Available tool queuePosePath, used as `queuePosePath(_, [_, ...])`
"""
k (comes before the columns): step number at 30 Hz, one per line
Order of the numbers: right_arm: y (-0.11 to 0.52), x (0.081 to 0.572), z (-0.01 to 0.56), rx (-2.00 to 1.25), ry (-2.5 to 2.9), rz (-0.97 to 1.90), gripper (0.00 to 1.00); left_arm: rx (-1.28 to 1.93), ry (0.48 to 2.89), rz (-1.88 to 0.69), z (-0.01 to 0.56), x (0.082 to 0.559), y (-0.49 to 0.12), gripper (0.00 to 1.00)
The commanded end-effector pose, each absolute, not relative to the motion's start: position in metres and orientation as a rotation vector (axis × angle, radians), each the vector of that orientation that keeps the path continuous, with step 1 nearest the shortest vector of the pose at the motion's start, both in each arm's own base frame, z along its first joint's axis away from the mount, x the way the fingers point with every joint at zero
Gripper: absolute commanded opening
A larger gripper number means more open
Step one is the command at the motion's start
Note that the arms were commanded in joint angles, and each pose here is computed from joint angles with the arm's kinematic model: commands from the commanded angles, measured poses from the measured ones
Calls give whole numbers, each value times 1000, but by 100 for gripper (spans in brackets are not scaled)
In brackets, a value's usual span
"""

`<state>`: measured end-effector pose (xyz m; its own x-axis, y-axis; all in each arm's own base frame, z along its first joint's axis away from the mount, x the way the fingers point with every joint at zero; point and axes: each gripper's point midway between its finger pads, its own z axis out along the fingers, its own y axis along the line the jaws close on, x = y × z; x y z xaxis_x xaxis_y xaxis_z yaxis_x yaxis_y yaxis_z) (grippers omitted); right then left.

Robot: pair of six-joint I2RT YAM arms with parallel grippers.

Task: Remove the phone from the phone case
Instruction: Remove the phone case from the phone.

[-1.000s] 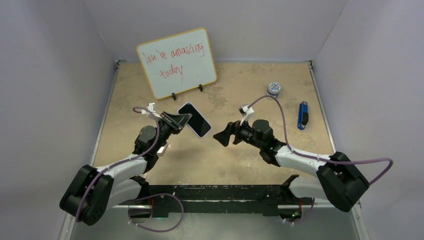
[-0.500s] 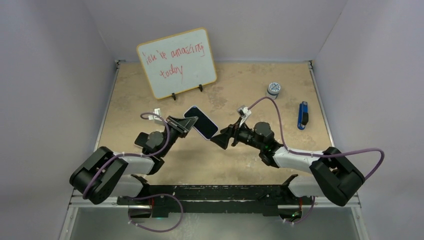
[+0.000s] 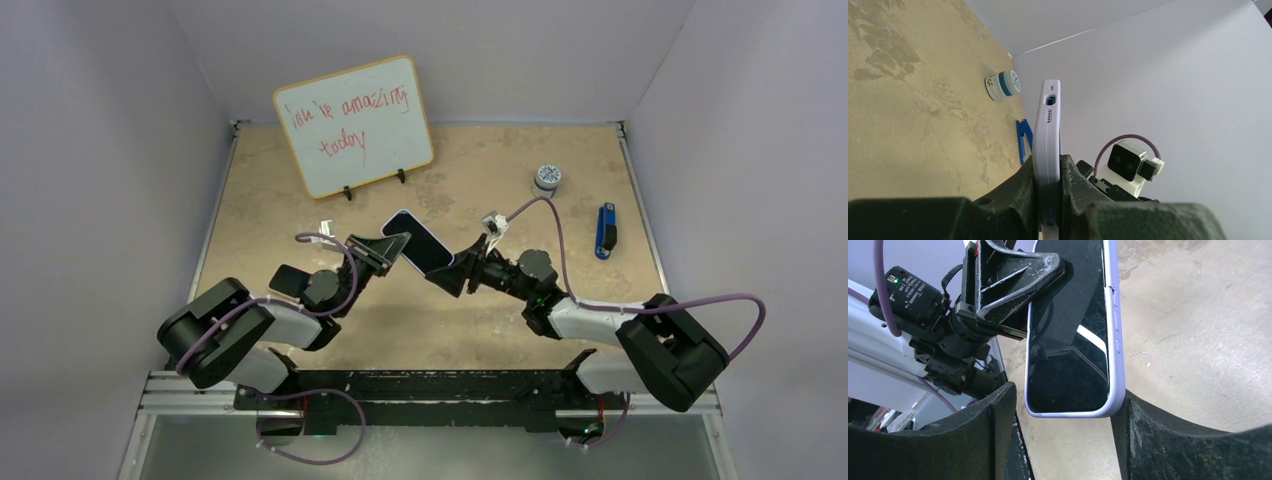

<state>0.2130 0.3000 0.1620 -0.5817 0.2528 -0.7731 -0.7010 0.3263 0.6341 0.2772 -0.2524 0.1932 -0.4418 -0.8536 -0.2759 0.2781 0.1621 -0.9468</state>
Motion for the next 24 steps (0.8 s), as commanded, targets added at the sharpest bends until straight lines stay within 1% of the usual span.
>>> queuePosePath(1, [306, 193, 192, -502, 1582, 1500, 65, -578, 1132, -1604, 272, 270, -233, 0])
queuePosePath(4, [307, 194, 192, -513, 1582, 1495, 58, -584, 1141, -1590, 271, 269, -231, 0])
queuePosePath(11, [307, 188, 197, -540, 1544, 1518, 52, -595, 1144, -1580, 271, 267, -230, 0])
queuePosePath(15, [307, 186, 201, -561, 1512, 1518, 48, -641, 1186, -1590, 261, 270, -232, 0])
queuePosePath(19, [306, 190, 201, -596, 1493, 1459, 46, -702, 1271, -1583, 248, 276, -238, 0])
queuePosePath(24, [302, 202, 190, -645, 1526, 1311, 44, -707, 1365, -1528, 242, 277, -242, 0])
